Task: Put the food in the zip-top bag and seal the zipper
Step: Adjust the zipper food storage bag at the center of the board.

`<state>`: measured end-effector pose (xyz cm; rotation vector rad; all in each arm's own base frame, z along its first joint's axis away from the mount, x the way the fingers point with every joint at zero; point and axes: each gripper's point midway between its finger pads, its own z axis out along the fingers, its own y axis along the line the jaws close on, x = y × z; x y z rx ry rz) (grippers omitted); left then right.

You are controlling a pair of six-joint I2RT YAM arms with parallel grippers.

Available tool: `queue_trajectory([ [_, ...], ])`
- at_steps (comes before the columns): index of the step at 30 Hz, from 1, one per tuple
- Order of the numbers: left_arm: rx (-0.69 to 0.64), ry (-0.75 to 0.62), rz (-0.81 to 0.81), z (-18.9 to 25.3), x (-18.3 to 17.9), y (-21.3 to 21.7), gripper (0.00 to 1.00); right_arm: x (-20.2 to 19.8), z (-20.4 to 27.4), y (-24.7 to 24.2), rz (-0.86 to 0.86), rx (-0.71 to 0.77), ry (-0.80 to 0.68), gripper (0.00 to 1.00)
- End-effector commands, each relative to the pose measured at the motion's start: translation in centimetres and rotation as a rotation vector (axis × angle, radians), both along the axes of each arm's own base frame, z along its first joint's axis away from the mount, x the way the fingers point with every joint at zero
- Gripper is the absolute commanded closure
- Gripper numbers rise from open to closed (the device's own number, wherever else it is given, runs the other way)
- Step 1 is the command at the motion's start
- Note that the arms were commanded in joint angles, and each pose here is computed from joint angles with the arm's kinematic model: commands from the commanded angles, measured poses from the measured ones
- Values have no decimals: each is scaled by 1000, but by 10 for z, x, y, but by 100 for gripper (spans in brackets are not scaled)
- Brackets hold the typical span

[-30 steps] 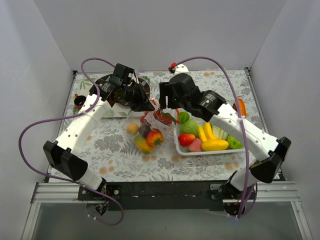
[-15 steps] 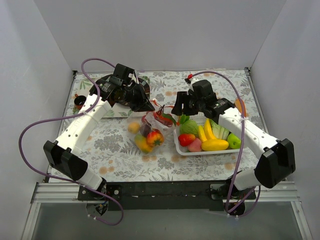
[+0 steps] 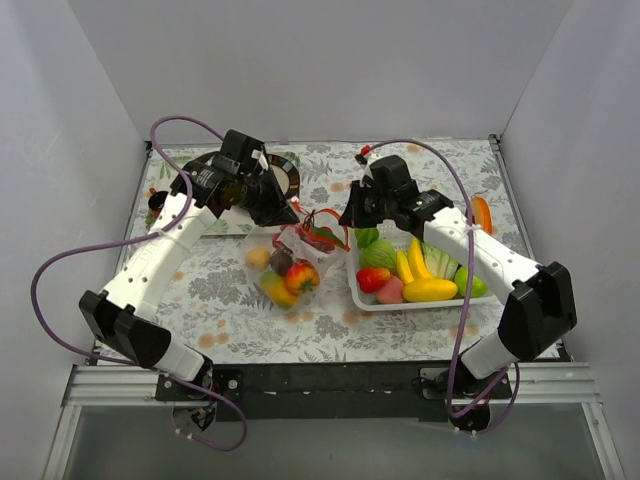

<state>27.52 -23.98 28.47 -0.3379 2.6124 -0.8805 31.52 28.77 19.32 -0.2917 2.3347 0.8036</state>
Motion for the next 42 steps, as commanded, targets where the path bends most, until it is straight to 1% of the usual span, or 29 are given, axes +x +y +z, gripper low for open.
queue_trajectory([
  [1, 119, -37, 147, -4, 5, 31, 100, -30, 108, 57, 105, 113, -194, 99],
  [2, 146, -25, 170, -13, 7, 37, 100, -33, 135, 60, 86, 110, -246, 99],
  [3, 174, 6, 200, -28, 8, 44, 100, -38, 143, 64, 81, 96, -268, 99],
  [4, 186, 22, 214, -37, 10, 47, 100, -44, 144, 68, 90, 78, -273, 99],
  [6, 182, 47, 227, -48, 12, 51, 100, -38, 134, 58, 47, 13, -273, 99],
  [8, 169, 33, 239, -43, 12, 52, 100, -23, 120, 40, -22, -60, -270, 99],
  [9, 161, 14, 243, -37, 12, 53, 100, -21, 108, 33, -27, -85, -247, 99],
  [12, 150, -40, 275, -13, 13, 59, 100, -11, 98, 22, -58, -103, -234, 99],
  [13, 153, -84, 303, 2, 18, 64, 100, -8, 98, 20, -65, -110, -232, 99],
  [14, 173, -92, 318, 7, 16, 70, 100, -7, 97, 20, -68, -114, -231, 99],
  [17, 175, -129, 338, 20, 17, 75, 100, -6, 97, 23, -60, -119, -229, 99],
  [20, 190, -107, 332, 15, 17, 75, 100, -5, 98, 23, -58, -127, -228, 99],
  [22, 184, -128, 334, 19, 18, 76, 100, -4, 98, 22, -61, -133, -229, 99],
  [24, 202, -131, 325, 13, 17, 79, 100, -5, 93, 21, -60, -143, -222, 99],
  [27, 206, -87, 271, -5, 13, 72, 100, -8, 77, 19, -39, -175, -205, 99],
  [28, 171, -106, 242, -1, 11, 67, 100, -9, 74, 18, -32, -183, -205, 95],
  [29, 149, -104, 222, 0, 7, 63, 100, -10, 77, 19, -25, -171, -212, 80],
  [30, 142, -103, 219, -2, 6, 62, 100, -11, 82, 18, -27, -160, -219, 74],
  [32, 140, -90, 202, -8, 2, 61, 100, -13, 98, 19, -24, -134, -244, 66],
  [34, 134, -75, 187, -14, -1, 59, 100, -16, 125, 22, -24, -105, -289, 64],
  [36, 123, -72, 180, -16, -2, 57, 100, -17, 132, 25, -19, -118, -297, 65],
  [37, 118, -73, 177, -17, -1, 56, 100, -20, 145, 33, -10, -99, -319, 65],
  [41, 89, -71, 171, -16, 0, 50, 100, -22, 138, 62, 43, -85, -303, 67],
  [42, 86, -69, 173, -16, 0, 50, 100, -21, 130, 72, 54, -89, -283, 69],
])
